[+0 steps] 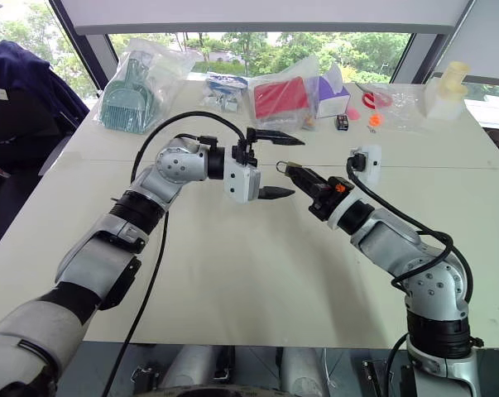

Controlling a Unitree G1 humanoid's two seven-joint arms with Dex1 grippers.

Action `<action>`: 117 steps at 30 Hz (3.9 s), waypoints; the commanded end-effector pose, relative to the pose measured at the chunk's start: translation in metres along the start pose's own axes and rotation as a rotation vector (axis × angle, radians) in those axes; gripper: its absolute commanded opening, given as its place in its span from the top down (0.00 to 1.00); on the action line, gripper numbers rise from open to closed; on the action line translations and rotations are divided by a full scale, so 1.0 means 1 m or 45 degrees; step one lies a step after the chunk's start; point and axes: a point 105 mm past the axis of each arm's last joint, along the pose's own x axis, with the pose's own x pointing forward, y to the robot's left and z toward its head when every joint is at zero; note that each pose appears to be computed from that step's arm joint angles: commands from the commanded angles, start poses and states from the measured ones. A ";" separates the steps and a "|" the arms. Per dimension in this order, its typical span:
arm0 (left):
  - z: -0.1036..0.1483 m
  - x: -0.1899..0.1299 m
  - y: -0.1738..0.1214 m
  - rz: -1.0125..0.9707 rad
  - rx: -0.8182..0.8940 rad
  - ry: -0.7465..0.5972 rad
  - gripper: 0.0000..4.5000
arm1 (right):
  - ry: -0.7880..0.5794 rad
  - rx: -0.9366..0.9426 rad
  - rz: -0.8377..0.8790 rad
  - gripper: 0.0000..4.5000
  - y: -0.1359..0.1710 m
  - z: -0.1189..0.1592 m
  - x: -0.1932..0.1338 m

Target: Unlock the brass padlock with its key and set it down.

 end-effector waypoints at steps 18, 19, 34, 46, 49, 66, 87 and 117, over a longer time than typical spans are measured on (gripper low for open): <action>-0.024 -0.029 0.038 0.243 -1.006 -0.011 0.01 | -0.105 -0.017 0.038 1.00 0.006 0.027 -0.009; -0.025 -0.029 0.037 0.243 -1.009 -0.010 0.01 | -0.105 -0.018 0.042 1.00 0.007 0.027 -0.009; -0.024 -0.021 0.031 0.197 -0.981 -0.011 0.01 | -0.108 0.050 0.205 1.00 0.035 0.021 -0.016; -0.028 -0.017 0.041 0.277 -0.821 0.021 0.01 | -0.047 0.073 0.321 1.00 0.054 0.011 -0.020; -0.027 -0.016 0.039 0.260 -0.823 0.004 0.01 | -0.047 0.074 0.299 1.00 0.050 0.010 -0.018; -0.022 -0.028 0.023 0.122 -0.989 -0.027 0.01 | -0.109 0.054 0.162 1.00 0.028 0.022 -0.015; -0.021 -0.014 0.044 0.190 -0.901 -0.046 0.01 | -0.036 0.115 0.229 1.00 0.043 -0.001 -0.012; 0.012 -0.098 -0.056 -0.088 -1.437 0.197 0.00 | 0.605 0.521 -0.358 0.46 -0.087 -0.083 -0.018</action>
